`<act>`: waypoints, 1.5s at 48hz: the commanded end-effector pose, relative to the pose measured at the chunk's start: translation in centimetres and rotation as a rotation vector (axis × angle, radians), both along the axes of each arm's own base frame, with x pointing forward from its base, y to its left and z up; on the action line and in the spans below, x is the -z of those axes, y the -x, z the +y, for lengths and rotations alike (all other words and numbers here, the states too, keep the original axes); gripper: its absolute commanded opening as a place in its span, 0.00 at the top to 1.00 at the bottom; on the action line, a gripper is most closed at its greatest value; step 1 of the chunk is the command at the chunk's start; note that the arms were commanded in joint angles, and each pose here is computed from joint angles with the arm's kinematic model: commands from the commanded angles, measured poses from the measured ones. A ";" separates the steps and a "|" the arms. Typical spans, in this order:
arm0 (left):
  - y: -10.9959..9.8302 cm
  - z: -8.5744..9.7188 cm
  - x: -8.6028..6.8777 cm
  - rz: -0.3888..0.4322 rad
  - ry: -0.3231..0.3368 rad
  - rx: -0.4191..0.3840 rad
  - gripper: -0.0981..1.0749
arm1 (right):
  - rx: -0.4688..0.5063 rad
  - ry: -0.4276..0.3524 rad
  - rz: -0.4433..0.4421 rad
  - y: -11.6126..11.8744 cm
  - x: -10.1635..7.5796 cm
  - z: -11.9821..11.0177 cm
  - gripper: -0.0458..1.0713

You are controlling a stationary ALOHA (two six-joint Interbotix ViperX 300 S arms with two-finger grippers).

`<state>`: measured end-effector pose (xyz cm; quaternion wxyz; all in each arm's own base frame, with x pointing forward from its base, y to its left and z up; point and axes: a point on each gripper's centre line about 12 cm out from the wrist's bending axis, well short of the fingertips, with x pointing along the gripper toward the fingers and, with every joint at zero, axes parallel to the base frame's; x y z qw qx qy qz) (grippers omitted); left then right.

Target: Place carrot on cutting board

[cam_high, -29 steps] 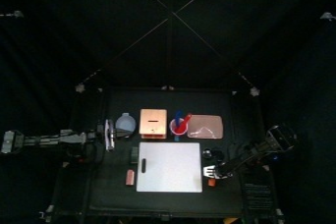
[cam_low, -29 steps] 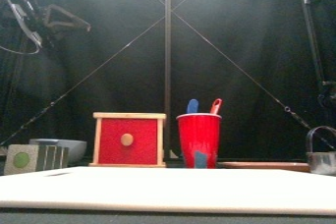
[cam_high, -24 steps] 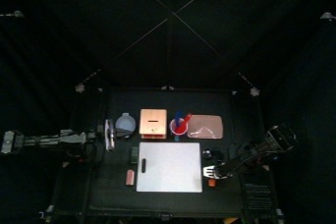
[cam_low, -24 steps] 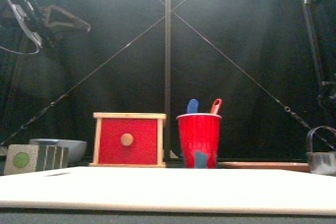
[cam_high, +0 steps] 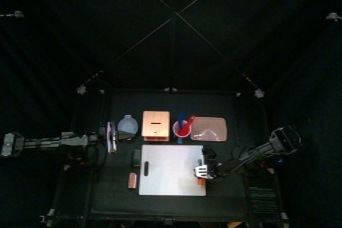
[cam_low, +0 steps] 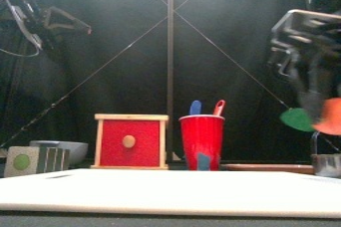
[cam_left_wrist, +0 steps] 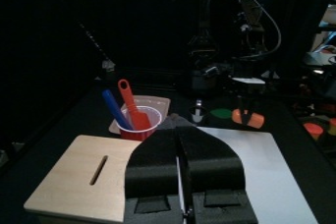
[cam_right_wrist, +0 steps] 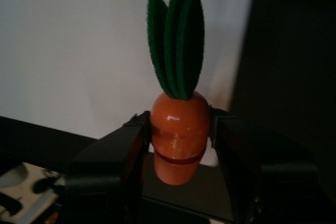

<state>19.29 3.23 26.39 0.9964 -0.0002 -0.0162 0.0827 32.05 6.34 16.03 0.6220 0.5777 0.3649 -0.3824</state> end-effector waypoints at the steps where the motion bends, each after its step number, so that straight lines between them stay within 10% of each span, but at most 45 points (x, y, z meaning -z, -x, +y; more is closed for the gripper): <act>1: -0.2 0.1 -1.0 -0.040 -0.005 -0.005 0.86 | 0.011 0.001 -0.077 -2.7 -1.2 -1.2 0.33; 27: 0.0 0.1 -0.4 -0.041 -0.008 -0.008 0.86 | -0.034 0.001 -0.088 -10.0 2.5 -2.5 0.33; 72: 0.0 0.0 -0.6 -0.048 -0.003 0.000 0.86 | -0.049 0.026 -0.034 -8.8 2.7 -3.1 0.10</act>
